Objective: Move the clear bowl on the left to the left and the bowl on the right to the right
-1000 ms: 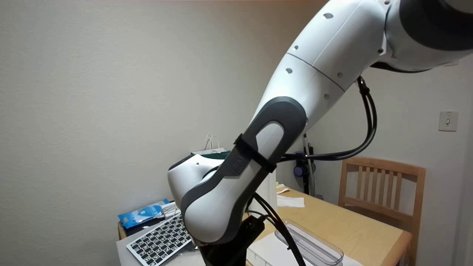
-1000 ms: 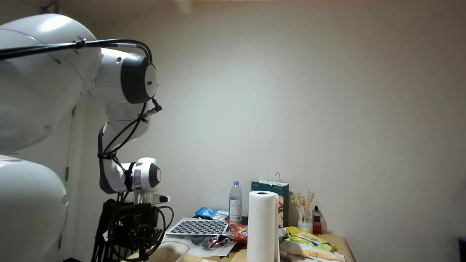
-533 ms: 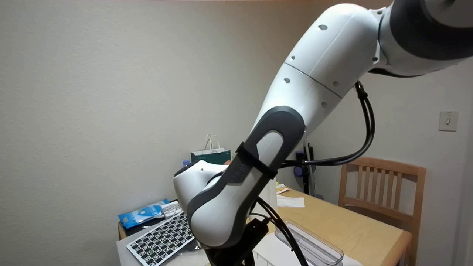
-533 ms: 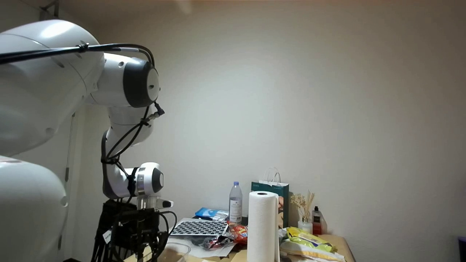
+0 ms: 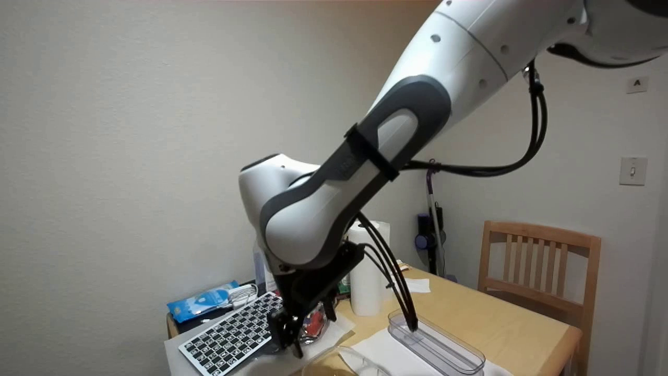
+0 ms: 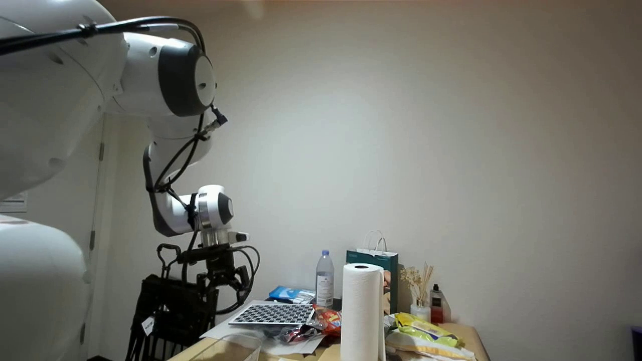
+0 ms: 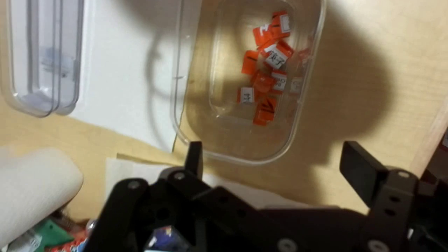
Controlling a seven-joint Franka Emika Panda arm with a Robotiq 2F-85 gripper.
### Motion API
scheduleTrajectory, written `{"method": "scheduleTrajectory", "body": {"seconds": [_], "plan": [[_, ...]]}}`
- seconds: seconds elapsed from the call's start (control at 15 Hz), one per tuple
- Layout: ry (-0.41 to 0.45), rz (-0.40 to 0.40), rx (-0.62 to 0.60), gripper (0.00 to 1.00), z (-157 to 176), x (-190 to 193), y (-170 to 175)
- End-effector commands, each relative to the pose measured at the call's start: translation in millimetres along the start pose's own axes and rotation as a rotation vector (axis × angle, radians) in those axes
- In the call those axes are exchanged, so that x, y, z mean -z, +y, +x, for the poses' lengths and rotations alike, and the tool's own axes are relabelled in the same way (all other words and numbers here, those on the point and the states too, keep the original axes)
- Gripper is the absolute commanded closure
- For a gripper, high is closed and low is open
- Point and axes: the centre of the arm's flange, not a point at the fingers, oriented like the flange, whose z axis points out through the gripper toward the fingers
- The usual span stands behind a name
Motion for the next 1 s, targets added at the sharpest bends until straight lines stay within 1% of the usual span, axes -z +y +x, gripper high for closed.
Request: {"method": "scheduleTrajectory", "body": {"seconds": [0.0, 0.13, 0.27, 0.4, 0.53, 0.8, 0.87, 0.93], "plan": [[0.088, -0.059, 0.149, 0.0, -40.1, 50.0, 65.2], [0.114, -0.091, 0.195, 0.0, -58.6, 58.3, 97.0], [0.121, -0.121, 0.193, 0.0, -82.9, 61.7, 129.0], [0.119, -0.12, 0.169, 0.0, -111.5, 56.6, 157.4], [0.112, -0.086, 0.109, 0.0, -142.7, 41.7, 179.2], [0.095, 0.027, -0.003, 0.0, -203.3, -15.7, 202.8], [0.062, 0.008, -0.068, 0.0, -205.2, -32.8, 202.8], [0.062, -0.012, -0.015, 0.0, -173.3, -10.5, 196.2]]}}
